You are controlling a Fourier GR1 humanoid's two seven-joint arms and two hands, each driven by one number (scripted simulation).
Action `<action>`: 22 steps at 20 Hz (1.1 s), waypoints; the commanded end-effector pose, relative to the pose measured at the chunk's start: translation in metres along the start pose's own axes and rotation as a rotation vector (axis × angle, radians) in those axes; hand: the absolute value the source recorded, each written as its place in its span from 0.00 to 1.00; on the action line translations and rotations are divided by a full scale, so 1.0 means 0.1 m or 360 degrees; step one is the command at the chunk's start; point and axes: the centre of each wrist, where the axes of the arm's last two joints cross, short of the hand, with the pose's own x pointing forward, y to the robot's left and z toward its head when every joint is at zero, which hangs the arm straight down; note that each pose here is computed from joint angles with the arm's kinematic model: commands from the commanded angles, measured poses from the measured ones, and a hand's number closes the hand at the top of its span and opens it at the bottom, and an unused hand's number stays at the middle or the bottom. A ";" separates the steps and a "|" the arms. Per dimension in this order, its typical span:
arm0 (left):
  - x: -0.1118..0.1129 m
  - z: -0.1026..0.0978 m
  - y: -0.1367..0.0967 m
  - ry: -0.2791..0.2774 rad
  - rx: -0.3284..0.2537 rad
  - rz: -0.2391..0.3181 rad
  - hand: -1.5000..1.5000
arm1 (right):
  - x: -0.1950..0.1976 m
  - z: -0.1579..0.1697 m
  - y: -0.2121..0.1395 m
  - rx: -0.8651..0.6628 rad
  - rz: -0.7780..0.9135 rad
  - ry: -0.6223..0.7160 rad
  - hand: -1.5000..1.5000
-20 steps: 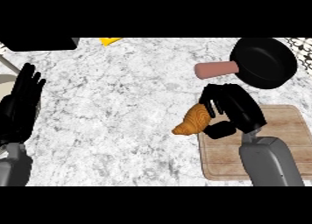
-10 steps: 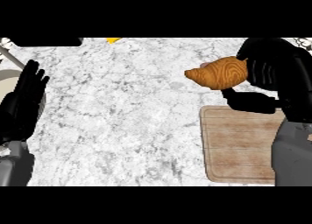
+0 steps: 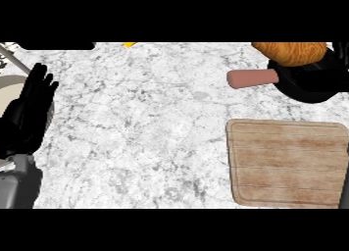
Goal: Pick the croissant from the cutting board and place it in the pot
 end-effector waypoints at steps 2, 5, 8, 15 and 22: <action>0.02 0.00 0.10 0.0009 -0.0003 -0.0007 0.50 | -0.17 -0.31 -0.11 0.0013 -0.0103 0.0080 1.00; -0.06 0.02 -0.07 0.0012 -0.0001 0.0003 0.50 | -0.56 -0.46 0.05 -0.0049 -0.0145 0.0133 1.00; -0.07 0.03 -0.09 -0.0010 -0.0037 -0.0013 0.50 | -0.89 -0.50 0.06 -0.0132 0.0100 0.0057 1.00; 0.07 0.03 -0.10 -0.0009 -0.0058 0.0012 0.50 | -1.25 -0.75 0.05 -0.0268 0.0663 0.0142 1.00; -0.02 -0.04 -0.17 -0.0016 -0.0053 0.0018 0.50 | -1.73 -0.80 0.24 -0.0120 0.0585 0.0247 1.00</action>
